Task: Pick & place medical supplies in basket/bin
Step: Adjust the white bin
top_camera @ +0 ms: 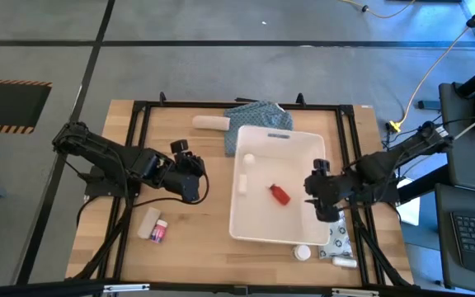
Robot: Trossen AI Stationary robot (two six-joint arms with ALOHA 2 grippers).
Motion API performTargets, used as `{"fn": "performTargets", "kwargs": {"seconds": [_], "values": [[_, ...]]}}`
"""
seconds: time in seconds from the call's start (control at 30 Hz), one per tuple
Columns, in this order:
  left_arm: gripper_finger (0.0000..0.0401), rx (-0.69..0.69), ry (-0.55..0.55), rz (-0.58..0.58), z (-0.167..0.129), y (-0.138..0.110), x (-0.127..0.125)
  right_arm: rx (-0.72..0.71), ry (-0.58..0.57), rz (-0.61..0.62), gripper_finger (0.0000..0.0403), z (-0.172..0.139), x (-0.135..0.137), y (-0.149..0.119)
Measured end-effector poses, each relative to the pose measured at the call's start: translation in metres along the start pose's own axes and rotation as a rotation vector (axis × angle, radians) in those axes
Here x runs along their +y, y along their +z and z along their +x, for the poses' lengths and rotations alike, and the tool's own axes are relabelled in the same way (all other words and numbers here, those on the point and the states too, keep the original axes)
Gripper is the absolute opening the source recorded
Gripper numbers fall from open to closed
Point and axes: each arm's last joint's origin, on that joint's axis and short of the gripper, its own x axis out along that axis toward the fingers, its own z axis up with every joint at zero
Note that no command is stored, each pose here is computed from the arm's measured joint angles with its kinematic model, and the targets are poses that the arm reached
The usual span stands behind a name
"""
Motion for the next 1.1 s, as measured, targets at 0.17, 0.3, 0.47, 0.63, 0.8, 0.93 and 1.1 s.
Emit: {"fn": "performTargets", "kwargs": {"seconds": [0.17,0.3,0.47,0.63,0.8,0.93,1.1], "values": [[0.018,-0.008,0.034,0.009,0.001,0.001,0.002,-0.062,-0.005,-0.053,0.0243,-0.009,-0.003,0.01],[0.018,-0.001,0.024,-0.011,0.002,0.001,0.003,-0.141,-0.037,-0.078,0.0243,-0.021,-0.003,0.021],[0.018,0.008,0.001,-0.01,0.002,0.001,0.003,-0.148,-0.135,-0.008,0.0243,-0.05,-0.009,0.024],[0.018,0.008,0.001,-0.01,0.002,0.001,0.003,-0.053,-0.246,0.146,0.0243,-0.083,-0.023,0.014],[0.018,0.008,0.001,-0.01,0.002,0.001,0.003,0.008,-0.21,0.271,0.0243,-0.097,-0.03,0.003],[0.018,0.007,0.002,-0.011,0.002,0.001,0.003,0.062,-0.174,0.31,0.0239,-0.096,-0.029,-0.001],[0.018,0.006,0.004,-0.011,0.002,0.001,0.003,0.176,-0.104,0.305,0.0212,-0.085,-0.026,-0.01]]}}
